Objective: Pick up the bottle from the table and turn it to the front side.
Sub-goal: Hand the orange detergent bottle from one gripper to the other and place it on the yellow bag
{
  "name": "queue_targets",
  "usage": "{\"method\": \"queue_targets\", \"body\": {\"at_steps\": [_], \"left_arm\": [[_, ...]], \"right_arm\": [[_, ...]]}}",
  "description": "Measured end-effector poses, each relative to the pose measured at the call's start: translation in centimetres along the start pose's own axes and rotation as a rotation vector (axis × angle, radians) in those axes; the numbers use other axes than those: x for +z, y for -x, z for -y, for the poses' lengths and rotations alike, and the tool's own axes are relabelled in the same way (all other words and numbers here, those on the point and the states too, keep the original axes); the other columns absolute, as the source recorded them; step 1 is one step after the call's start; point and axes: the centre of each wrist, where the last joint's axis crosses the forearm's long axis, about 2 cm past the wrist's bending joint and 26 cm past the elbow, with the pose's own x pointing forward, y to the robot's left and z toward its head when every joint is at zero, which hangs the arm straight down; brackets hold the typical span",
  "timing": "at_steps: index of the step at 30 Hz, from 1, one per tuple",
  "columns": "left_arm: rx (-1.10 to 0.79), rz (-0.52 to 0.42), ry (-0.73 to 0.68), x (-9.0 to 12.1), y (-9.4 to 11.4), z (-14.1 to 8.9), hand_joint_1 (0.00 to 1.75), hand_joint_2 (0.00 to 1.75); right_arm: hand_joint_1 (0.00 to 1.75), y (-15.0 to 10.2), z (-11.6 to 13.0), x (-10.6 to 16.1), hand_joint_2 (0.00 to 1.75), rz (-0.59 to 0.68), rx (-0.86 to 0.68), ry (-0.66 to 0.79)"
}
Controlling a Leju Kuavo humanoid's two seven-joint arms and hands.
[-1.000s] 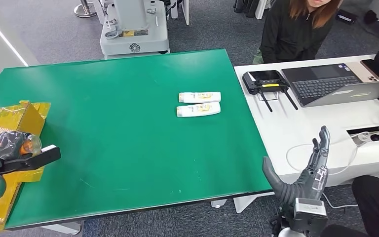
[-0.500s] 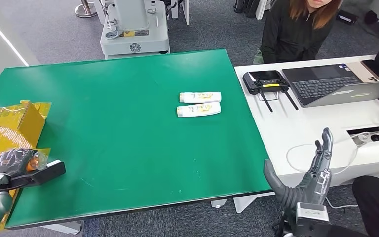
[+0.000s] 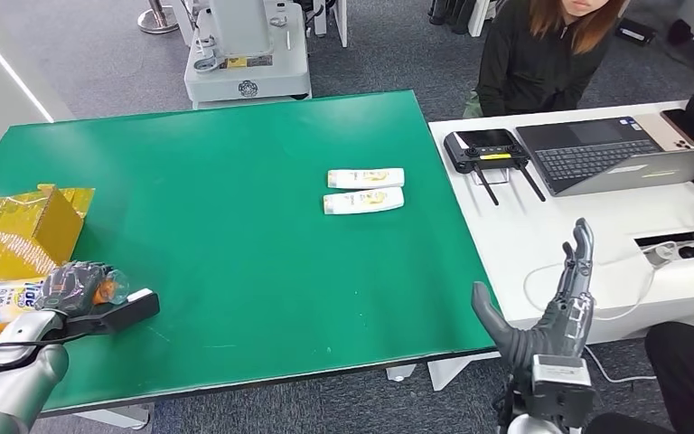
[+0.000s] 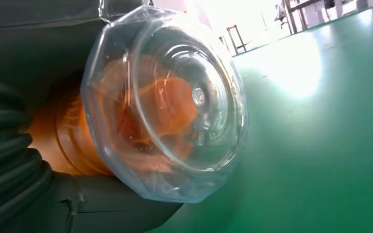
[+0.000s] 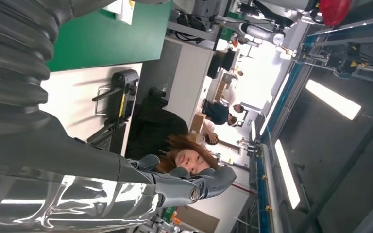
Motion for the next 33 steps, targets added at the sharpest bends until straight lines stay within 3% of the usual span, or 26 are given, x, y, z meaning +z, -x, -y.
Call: {"method": "queue_targets", "body": {"at_steps": [4,8,26,33], "left_arm": [[0.008,0.016,-0.001,-0.1,-0.6,0.3,1.7,1.75],[0.019,0.015,0.011,-0.2,-0.9,0.4,0.0,1.75],[0.038,0.015,-0.02,-0.9,-2.2,0.4,0.0,1.75],[0.088,0.038,-0.068,-1.2,-3.7,0.9,0.0,1.75]], "right_arm": [[0.0,0.3,-0.2,-0.1,1.75,-0.005,0.003,-0.006],[0.0,0.7,-0.3,-0.1,1.75,-0.009,0.006,-0.009],[0.0,2.2,-0.5,0.0,1.75,-0.032,0.021,-0.035],[0.0,2.5,-0.8,0.2,1.75,-0.037,0.022,-0.049]]}}
